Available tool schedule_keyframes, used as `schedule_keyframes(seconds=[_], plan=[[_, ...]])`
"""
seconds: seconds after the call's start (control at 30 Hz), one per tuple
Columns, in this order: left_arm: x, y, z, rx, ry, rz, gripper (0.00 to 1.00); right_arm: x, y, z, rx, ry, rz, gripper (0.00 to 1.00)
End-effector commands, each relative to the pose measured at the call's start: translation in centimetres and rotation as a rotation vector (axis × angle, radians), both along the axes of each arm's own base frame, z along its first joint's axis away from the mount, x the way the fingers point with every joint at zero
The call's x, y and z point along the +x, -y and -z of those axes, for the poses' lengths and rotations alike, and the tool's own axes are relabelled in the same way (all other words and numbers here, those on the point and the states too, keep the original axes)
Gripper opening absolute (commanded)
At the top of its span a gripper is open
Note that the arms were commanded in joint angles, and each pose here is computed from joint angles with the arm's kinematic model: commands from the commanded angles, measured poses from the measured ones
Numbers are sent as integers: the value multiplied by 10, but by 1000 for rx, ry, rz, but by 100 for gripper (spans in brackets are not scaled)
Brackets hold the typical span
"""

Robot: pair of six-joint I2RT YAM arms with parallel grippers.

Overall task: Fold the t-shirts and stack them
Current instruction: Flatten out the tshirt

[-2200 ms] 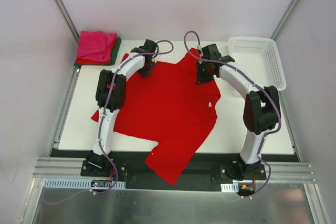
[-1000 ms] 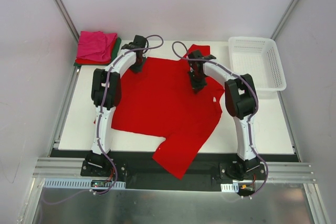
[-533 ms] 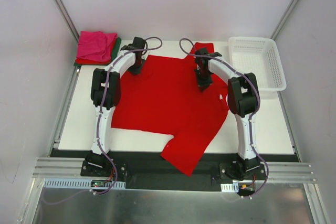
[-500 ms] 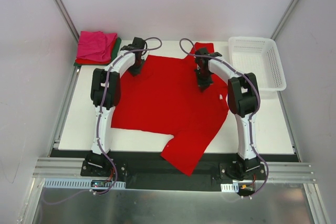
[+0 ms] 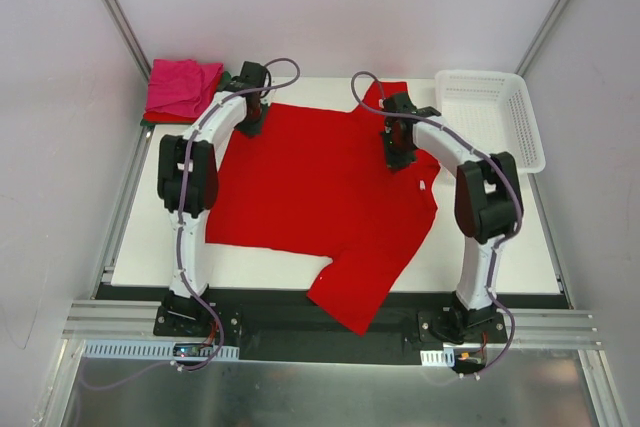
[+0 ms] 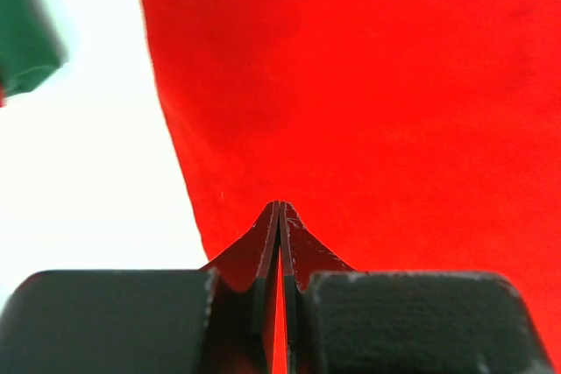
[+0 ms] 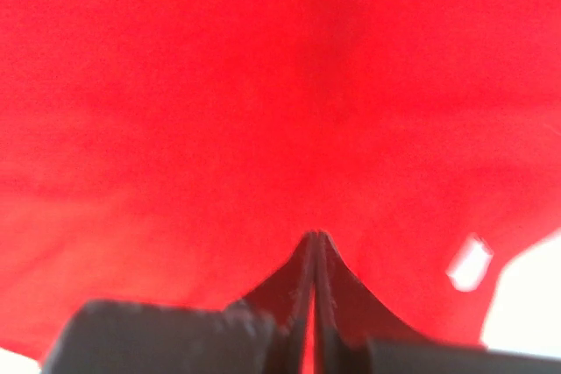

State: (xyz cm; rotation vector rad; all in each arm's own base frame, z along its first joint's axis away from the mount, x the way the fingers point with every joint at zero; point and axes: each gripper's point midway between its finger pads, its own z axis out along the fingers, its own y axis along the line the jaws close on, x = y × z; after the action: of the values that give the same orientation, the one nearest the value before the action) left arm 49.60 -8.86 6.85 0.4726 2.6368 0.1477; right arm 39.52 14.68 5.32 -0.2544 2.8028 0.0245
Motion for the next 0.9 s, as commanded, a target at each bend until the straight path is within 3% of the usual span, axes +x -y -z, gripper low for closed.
schedule_keyframes(seconds=[0.0,0.23,0.5,0.87], plan=[[-10,7,-65,-92,101,10,0,6,-16,-70,110,216,-35,1],[-34,9,-78,-133,98,34,0,-41,-46,-66,171,150,-153,1],[-24,31,-59,-219,48,57,0,-82,-79,-36,222,46,-209,1],[-20,67,-18,-280,-47,112,0,-83,-88,-2,182,-38,-202,1]])
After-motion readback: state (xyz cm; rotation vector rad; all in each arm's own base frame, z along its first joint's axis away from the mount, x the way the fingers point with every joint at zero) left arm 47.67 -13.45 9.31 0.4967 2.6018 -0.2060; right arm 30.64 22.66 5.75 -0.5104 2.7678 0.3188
